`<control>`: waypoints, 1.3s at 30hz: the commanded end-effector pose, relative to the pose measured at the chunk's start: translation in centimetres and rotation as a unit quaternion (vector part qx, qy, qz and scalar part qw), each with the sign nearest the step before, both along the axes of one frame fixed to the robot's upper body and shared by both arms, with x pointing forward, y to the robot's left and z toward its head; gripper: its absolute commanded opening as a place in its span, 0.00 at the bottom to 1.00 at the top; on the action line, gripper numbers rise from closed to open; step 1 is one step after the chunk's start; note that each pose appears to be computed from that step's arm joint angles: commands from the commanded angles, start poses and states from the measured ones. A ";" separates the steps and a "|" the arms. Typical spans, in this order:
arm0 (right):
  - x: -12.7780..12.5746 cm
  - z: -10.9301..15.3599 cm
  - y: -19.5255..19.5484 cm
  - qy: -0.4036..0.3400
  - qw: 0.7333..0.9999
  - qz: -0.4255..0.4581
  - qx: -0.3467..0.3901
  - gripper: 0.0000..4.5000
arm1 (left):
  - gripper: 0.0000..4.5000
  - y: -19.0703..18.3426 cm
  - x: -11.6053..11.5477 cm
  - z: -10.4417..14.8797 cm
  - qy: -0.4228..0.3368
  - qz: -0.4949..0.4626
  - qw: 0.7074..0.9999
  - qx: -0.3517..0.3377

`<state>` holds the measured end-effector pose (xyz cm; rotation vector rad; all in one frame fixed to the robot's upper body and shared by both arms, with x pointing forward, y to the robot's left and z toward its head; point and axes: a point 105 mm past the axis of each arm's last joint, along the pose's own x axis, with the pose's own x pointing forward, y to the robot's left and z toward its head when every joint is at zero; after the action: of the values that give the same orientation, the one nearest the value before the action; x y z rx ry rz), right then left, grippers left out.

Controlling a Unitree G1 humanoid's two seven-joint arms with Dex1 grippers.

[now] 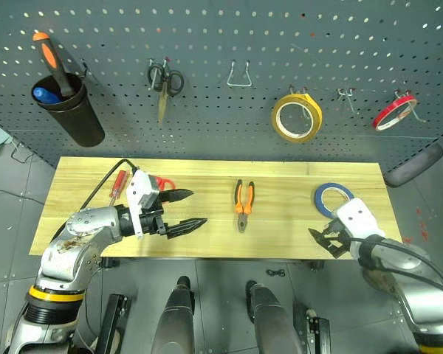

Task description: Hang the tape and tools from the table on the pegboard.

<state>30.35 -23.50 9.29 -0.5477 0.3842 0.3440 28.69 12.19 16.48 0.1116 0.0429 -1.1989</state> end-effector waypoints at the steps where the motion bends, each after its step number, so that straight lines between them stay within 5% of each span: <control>1: 1.2 -0.6 -0.4 0.005 1.000 0.010 -0.021 1.00 | 0.99 -1.5 -0.8 1.2 -0.019 -0.047 0.998 -0.021; 9: 4.9 -2.1 -2.6 0.025 0.999 -0.032 -0.027 1.00 | 0.99 -1.9 -1.3 1.6 -0.027 -0.083 0.996 -0.034; 23: 8.9 -3.9 -4.0 0.094 0.984 -0.117 0.096 1.00 | 0.99 -2.5 -0.8 4.0 -0.040 -0.054 0.994 -0.082; 35: 8.3 -5.3 -4.0 0.111 0.980 -0.126 0.103 0.13 | 1.00 -2.6 -1.2 4.5 -0.025 -0.054 0.993 -0.097; 39: 7.1 -4.2 -4.4 0.083 0.984 -0.127 0.095 0.10 | 1.00 -3.2 -1.4 4.9 -0.025 -0.062 0.992 -0.109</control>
<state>38.39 -27.11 5.06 -0.2796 0.5640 0.2027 28.06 9.45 20.19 -0.0578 -0.0882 -1.2878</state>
